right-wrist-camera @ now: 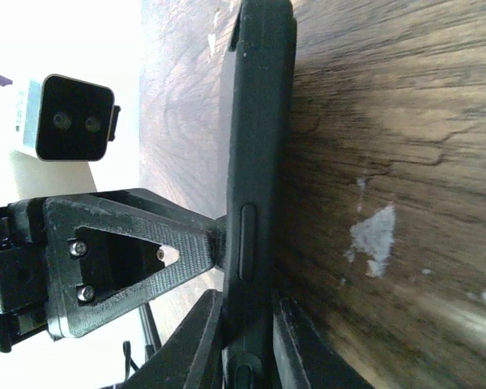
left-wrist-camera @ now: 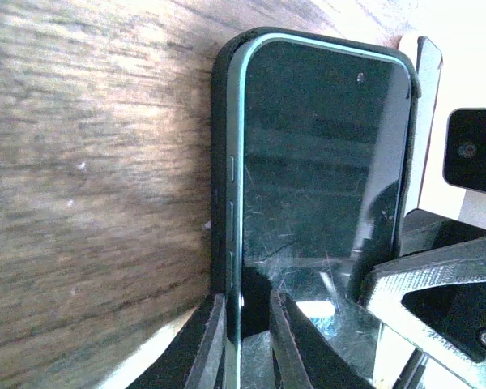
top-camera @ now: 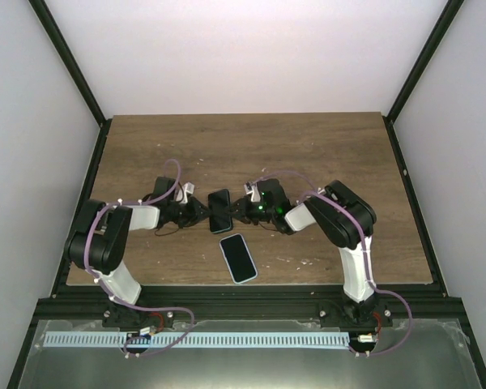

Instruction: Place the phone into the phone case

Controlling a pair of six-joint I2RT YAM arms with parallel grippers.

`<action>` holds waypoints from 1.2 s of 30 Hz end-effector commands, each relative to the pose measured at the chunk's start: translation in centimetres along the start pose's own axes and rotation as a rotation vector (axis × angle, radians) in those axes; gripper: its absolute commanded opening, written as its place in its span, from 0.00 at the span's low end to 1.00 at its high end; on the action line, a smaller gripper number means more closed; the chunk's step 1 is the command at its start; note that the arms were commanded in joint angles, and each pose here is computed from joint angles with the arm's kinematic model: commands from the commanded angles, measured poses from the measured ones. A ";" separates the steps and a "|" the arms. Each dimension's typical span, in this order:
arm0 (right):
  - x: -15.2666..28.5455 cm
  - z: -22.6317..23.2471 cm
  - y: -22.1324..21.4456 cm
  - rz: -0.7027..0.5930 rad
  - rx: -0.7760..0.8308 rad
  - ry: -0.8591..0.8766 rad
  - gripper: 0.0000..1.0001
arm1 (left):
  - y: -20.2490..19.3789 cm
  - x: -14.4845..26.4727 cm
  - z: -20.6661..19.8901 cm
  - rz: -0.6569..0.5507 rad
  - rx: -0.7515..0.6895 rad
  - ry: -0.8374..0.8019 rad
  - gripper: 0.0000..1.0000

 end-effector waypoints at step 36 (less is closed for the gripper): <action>13.9 18.8 -6.0 0.111 0.275 0.608 0.10 | -5.7 15.5 -16.5 -0.051 -0.276 -0.643 0.60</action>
Point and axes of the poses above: each gripper's point midway between its finger pads, its own x axis back along the fingers, its own z axis along the line the jaws close on, y = z × x, the point moved 4 cm from there along x, back along the fingers, and after that the axes turned 2 degrees about x, right-handed, at the moved point
